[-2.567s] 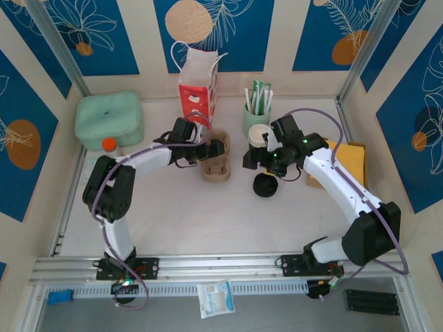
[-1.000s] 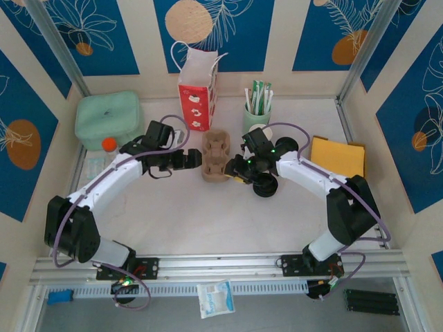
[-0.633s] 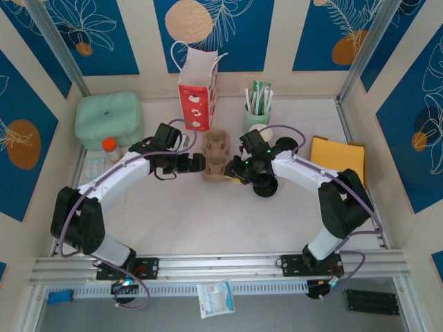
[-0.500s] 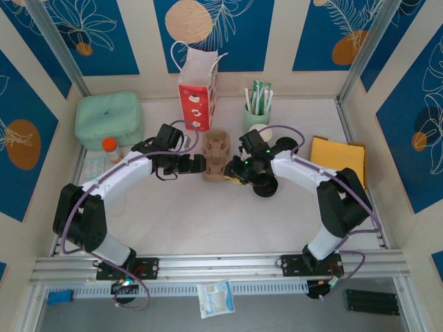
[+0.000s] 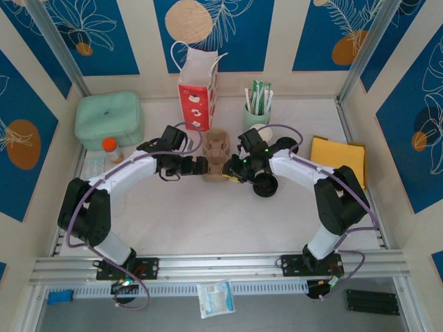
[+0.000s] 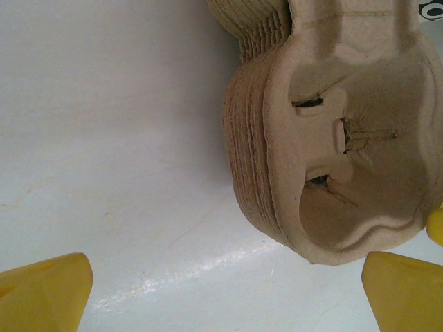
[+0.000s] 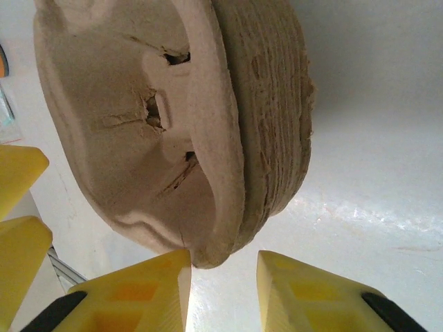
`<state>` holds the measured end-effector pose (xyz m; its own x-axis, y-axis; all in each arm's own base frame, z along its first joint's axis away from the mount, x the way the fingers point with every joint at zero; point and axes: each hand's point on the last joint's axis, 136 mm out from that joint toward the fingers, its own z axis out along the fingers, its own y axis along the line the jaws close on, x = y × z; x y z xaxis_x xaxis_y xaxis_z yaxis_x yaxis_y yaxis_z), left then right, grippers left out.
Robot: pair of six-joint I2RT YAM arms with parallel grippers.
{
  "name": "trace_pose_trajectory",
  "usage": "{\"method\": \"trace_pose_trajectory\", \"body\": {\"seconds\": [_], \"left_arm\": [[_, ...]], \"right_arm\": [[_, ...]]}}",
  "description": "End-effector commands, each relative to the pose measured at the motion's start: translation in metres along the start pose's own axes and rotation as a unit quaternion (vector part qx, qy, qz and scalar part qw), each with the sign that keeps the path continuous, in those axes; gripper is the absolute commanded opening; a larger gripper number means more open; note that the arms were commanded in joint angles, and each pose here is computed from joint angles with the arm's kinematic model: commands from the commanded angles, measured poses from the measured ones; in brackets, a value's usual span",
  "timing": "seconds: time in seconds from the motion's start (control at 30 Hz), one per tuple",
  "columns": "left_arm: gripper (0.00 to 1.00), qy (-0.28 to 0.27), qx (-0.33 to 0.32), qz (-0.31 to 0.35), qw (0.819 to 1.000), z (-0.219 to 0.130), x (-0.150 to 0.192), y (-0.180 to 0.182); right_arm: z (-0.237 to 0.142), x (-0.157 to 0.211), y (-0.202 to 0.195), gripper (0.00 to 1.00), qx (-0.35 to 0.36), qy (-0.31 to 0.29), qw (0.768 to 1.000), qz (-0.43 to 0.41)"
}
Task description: Pack the takeout coffee
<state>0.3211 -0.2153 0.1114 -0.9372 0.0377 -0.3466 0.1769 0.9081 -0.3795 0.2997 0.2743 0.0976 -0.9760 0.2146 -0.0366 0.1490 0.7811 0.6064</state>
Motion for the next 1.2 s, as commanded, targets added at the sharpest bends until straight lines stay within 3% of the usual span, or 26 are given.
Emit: {"method": "trace_pose_trajectory", "body": {"seconds": [0.0,0.13,0.5,1.17], "left_arm": [[1.00,0.004,-0.006,0.018,1.000,0.006,0.001,0.000],[0.99,0.010,-0.006,0.020,1.000,0.009,0.003,0.000],[0.99,0.014,-0.008,0.023,1.000,0.013,0.005,0.000],[0.99,0.014,-0.002,0.026,1.000,0.015,0.004,-0.003]], "right_arm": [[-0.001,-0.006,0.010,0.30,-0.014,0.003,1.000,0.003],[-0.002,-0.008,0.011,0.27,-0.019,0.004,1.000,0.004],[-0.008,-0.006,0.014,0.31,-0.024,0.003,1.000,0.001],[-0.016,-0.008,0.024,0.28,-0.040,-0.002,0.999,-0.006]]}}
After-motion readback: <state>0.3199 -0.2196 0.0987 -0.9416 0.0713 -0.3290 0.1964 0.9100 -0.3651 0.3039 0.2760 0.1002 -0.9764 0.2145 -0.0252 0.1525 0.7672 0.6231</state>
